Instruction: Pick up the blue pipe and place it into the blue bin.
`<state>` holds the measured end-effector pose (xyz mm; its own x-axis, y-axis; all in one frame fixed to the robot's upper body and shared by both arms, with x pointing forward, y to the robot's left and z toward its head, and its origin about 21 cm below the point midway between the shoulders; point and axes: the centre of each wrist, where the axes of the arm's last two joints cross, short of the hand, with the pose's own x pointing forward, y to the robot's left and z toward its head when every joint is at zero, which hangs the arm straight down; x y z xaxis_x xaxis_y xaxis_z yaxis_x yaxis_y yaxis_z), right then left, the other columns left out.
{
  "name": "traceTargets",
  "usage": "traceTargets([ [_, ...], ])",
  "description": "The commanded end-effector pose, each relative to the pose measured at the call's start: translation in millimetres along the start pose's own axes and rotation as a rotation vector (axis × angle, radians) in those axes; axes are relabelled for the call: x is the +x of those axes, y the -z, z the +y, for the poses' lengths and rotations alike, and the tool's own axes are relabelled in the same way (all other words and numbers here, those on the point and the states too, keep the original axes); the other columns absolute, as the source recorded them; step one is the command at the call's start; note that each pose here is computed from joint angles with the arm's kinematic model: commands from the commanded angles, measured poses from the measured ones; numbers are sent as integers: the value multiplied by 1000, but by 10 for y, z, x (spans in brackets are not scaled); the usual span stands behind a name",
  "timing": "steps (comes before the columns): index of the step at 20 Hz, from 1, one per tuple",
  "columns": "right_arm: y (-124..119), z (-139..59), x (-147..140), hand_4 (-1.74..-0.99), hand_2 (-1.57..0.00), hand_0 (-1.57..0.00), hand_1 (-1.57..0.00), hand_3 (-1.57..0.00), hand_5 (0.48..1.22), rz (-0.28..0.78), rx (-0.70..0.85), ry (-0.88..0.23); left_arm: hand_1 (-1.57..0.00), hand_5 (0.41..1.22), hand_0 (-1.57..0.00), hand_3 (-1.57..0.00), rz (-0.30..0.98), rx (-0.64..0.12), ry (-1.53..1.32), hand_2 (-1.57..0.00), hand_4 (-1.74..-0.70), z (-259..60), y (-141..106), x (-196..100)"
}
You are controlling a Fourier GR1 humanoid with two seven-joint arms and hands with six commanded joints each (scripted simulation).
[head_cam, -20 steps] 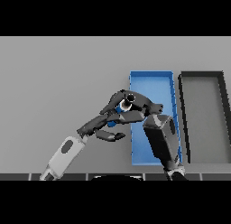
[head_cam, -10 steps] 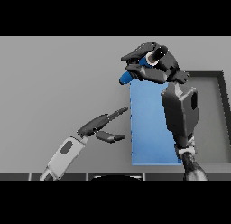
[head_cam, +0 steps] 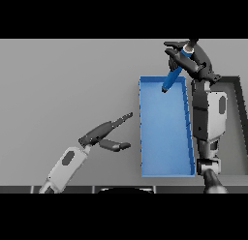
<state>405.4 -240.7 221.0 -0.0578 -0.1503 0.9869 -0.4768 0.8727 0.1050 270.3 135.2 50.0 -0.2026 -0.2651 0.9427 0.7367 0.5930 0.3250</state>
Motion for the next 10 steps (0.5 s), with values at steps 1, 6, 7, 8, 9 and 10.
traceTargets([
  [1, -41, -42, -60, -1499, -1571, -1571, -1571, -1571, 1221, 21, -19, 9, 1, 462, 1, 1, -13, -6, -9, 1, -828, -6, -29, -6],
  [6, -326, -189, -659, -1499, -1571, -1571, -1571, -1571, 1221, 263, -174, 60, 1, 469, 1, 1, -20, -16, -11, 1, -828, -24, -18, -14],
  [7, -362, -185, -750, -1499, -1571, -1571, -1571, -1571, 1221, 308, -213, 64, 1, 470, 1, 1, -17, -9, -4, 1, -827, -6, -20, -3],
  [8, -428, -214, -861, -1499, -1571, -1571, -1571, -1571, 1221, 350, -239, 56, 1, 470, 1, 1, -10, -11, -10, 1, -829, -14, 8, -8],
  [9, -486, -237, -957, -1548, -1571, -1571, -1571, -1351, 1221, 391, -255, 45, 1, 470, 1, 1, -25, -16, -6, 1, -828, -11, -39, -16],
  [10, -517, -218, -1042, -1586, -1571, -1571, -1571, -1080, 1221, 419, -259, 51, 1, 470, 1, 1, -22, -13, -6, 1, -826, -53, -52, -29],
])
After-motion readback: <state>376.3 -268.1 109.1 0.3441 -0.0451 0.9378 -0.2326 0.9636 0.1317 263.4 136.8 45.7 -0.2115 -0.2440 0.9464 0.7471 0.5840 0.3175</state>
